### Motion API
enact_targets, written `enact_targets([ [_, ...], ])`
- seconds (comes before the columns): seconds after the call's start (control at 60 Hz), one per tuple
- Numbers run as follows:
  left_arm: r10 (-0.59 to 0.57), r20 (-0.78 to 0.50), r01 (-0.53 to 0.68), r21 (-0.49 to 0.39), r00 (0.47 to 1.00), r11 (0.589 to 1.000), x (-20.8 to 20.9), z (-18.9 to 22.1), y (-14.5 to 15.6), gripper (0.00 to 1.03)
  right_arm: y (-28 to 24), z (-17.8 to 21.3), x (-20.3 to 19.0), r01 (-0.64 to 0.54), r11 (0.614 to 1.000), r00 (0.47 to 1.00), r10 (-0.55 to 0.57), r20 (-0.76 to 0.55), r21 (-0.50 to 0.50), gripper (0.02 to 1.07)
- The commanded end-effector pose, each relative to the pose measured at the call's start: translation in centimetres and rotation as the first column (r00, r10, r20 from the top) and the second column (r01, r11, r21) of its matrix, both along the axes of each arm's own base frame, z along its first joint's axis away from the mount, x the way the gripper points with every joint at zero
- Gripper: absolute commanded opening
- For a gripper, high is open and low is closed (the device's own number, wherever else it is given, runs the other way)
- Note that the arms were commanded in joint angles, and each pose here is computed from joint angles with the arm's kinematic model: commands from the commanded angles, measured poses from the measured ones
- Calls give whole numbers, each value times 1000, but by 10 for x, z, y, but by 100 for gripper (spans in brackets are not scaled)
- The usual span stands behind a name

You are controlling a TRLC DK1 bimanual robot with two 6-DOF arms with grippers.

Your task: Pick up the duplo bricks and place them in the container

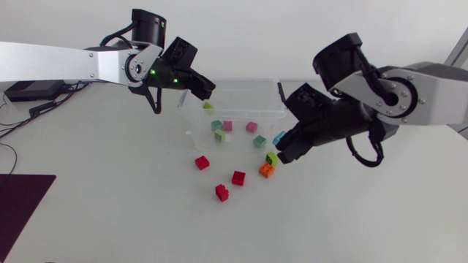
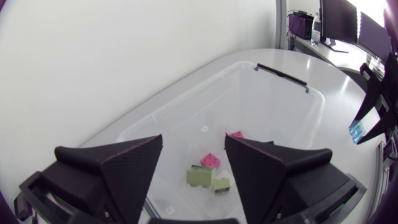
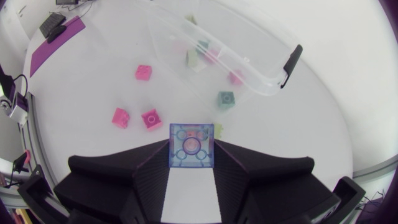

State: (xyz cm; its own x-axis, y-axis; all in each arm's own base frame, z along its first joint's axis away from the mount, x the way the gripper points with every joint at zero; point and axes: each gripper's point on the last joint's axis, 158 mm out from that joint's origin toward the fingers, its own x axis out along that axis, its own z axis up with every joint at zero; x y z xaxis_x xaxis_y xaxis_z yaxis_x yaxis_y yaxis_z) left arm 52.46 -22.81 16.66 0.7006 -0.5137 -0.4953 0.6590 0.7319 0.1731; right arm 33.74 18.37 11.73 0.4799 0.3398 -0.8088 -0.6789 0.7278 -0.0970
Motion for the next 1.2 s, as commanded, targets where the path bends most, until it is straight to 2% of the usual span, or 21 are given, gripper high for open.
enact_targets([
  [0.0,25,-21,-26,-14,999,1000,6,-2,3,97,2,21,7,-12,1000,999,12,41,6,31],
  [0.083,32,-23,-32,-11,999,999,0,2,8,97,4,37,19,-3,1000,997,1,74,21,31],
  [0.217,51,-33,-50,17,998,999,-24,13,34,97,14,67,49,3,998,990,-11,140,56,32],
  [0.383,29,-6,-28,77,1000,997,-60,17,55,97,22,79,91,21,997,982,-35,185,77,32],
  [0.5,-14,-23,16,126,1000,992,-95,2,66,97,28,76,114,25,996,978,-42,202,87,33],
  [0.6,-87,-81,101,182,993,978,-123,-34,70,97,35,66,136,29,995,977,-47,206,91,33],
  [0.767,-153,-174,190,225,973,956,-146,-86,67,97,42,48,158,38,995,980,-54,191,88,35],
  [0.8,-164,-189,206,230,968,951,-148,-98,64,97,43,43,163,40,996,981,-55,185,85,40],
  [0.817,-174,-200,219,235,964,947,-149,-106,62,97,43,38,166,42,996,982,-56,180,83,54],
  [0.85,-178,-209,227,237,961,945,-148,-114,60,97,43,36,169,45,996,983,-59,177,83,70],
  [0.867,-179,-217,230,237,960,944,-147,-119,60,97,43,34,170,48,995,983,-62,175,83,81],
  [0.883,-182,-223,234,237,958,943,-146,-123,58,97,42,33,172,52,995,983,-66,173,83,90],
  [0.917,-184,-235,240,238,955,941,-145,-130,56,97,41,33,174,58,995,983,-72,171,86,99],
  [1.033,-212,-266,277,236,940,931,-141,-166,39,97,36,41,169,64,993,981,-81,178,95,100],
  [1.183,-225,-269,291,240,937,926,-133,-184,24,97,27,63,144,53,991,975,-78,210,121,100],
])
